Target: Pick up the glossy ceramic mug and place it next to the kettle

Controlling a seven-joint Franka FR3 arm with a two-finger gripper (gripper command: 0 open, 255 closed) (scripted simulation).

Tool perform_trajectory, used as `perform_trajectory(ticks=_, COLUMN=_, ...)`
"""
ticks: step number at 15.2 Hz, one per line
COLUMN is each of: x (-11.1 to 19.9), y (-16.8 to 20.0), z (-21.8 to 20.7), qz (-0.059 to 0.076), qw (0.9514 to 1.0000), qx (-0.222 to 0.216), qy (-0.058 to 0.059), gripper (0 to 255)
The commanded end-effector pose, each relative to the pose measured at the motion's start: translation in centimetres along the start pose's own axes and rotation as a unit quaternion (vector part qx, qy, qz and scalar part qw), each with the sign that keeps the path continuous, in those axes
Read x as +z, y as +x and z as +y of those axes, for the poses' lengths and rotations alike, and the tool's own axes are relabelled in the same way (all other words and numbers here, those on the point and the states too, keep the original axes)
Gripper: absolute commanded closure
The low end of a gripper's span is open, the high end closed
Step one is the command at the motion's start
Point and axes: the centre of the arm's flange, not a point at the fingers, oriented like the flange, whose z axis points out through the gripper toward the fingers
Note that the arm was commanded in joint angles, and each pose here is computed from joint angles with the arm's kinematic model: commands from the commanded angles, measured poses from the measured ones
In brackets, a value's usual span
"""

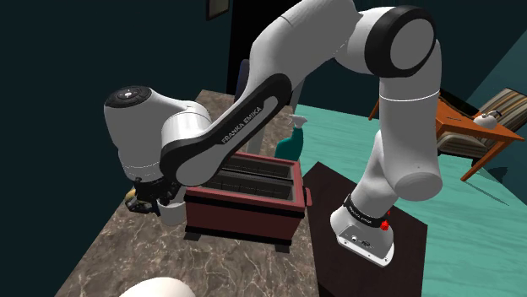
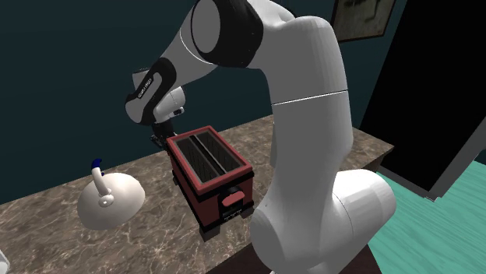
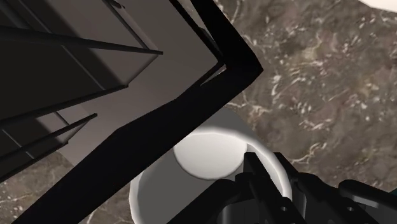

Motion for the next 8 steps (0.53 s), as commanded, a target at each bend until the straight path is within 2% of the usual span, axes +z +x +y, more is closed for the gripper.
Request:
perform_trajectory(ticks=1, x=0.00, y=0.00, z=-0.01, qz=0.000, qw=1.0000, qx=0.000, qy=0.000, gripper=255)
perform_trajectory(ticks=2, x=0.00, y=0.00, z=-0.01, qz=0.000, qw=1.0000, qx=0.000, qy=0.000, gripper=255)
perform_trajectory(ticks=3, x=0.00, y=0.00, z=-0.01, qz=0.000, qw=1.0000, qx=0.000, qy=0.000, gripper=0)
perform_trajectory(ticks=8, x=0.00, y=0.00, z=-0.01, qz=0.000, qw=1.0000, qx=0.000, qy=0.000, gripper=0)
